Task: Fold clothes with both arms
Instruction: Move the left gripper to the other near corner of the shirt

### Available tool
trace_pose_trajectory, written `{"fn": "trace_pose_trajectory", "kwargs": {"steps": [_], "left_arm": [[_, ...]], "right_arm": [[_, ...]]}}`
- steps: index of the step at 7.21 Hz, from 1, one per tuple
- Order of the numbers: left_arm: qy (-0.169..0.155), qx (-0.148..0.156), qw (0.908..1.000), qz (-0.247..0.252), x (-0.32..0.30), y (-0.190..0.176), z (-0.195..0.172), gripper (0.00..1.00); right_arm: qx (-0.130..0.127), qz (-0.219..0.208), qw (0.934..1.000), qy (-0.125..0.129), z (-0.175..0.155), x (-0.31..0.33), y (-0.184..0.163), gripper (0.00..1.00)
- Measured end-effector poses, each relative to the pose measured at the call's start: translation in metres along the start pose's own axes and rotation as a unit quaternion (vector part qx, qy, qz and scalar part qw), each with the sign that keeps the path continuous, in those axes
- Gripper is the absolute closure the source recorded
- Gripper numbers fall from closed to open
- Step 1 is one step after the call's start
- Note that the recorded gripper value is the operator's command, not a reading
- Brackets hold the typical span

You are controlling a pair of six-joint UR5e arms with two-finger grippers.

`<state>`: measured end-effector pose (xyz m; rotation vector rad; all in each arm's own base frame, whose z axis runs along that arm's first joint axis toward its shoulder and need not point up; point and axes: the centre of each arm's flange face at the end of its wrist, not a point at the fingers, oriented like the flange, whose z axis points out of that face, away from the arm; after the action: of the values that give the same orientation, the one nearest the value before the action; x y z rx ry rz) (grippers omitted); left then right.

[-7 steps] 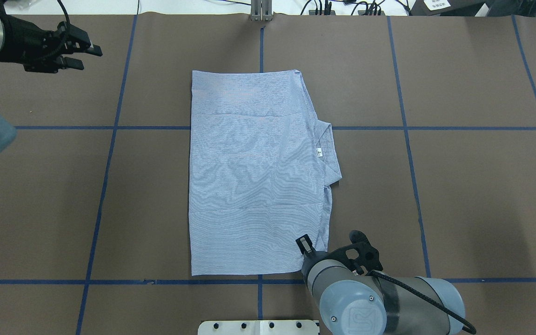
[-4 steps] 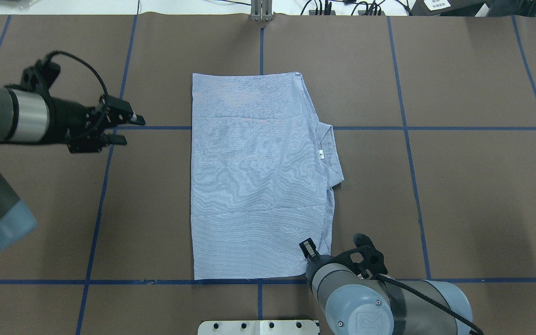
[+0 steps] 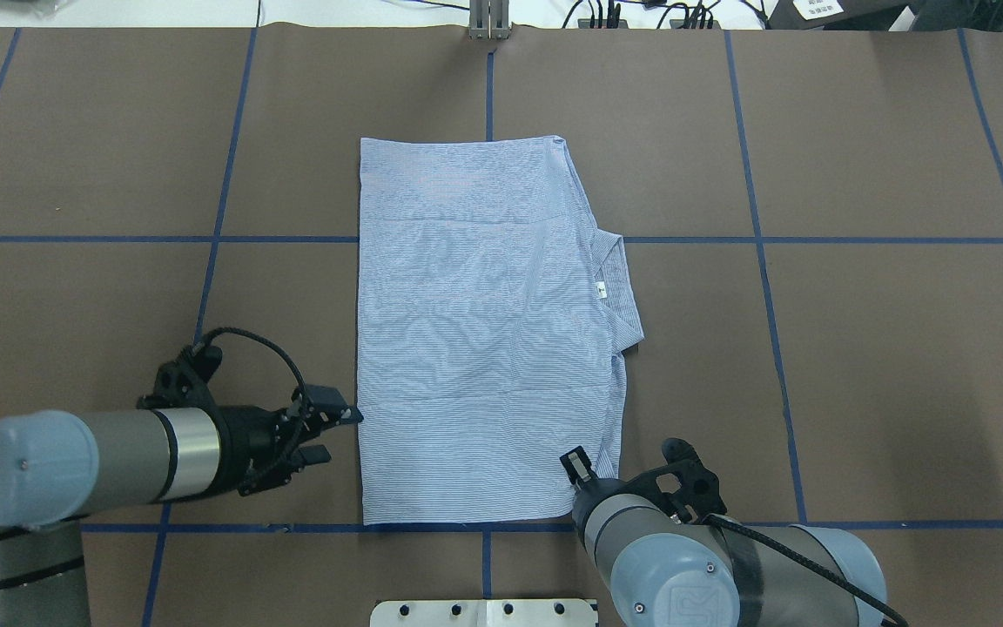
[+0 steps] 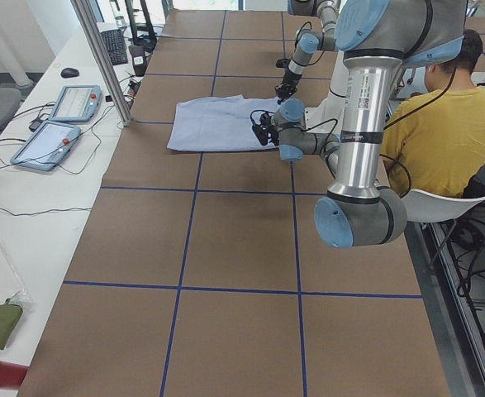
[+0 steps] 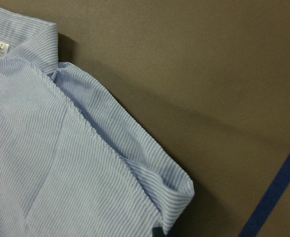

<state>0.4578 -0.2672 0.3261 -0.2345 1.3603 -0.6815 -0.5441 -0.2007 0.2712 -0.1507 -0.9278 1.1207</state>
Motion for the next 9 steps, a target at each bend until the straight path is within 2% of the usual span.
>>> {"fn": "trace_pose_trajectory", "kwargs": {"steps": [2, 4, 9], "left_arm": [[-0.019, -0.003, 0.9996, -0.019, -0.022, 0.026, 0.032, 0.29], [-0.027, -0.003, 0.9994, -0.021, -0.026, 0.032, 0.051, 0.32], [-0.02, -0.004, 0.9996, -0.02, -0.025, 0.039, 0.045, 0.38]], "right_arm": [[0.0, 0.0, 1.0, 0.001, 0.0, 0.0, 0.0, 1.0], [-0.001, 0.0, 1.0, 0.0, 0.0, 0.0, 0.0, 1.0], [-0.004, 0.001, 1.0, -0.002, -0.003, -0.001, 0.001, 1.0]]}}
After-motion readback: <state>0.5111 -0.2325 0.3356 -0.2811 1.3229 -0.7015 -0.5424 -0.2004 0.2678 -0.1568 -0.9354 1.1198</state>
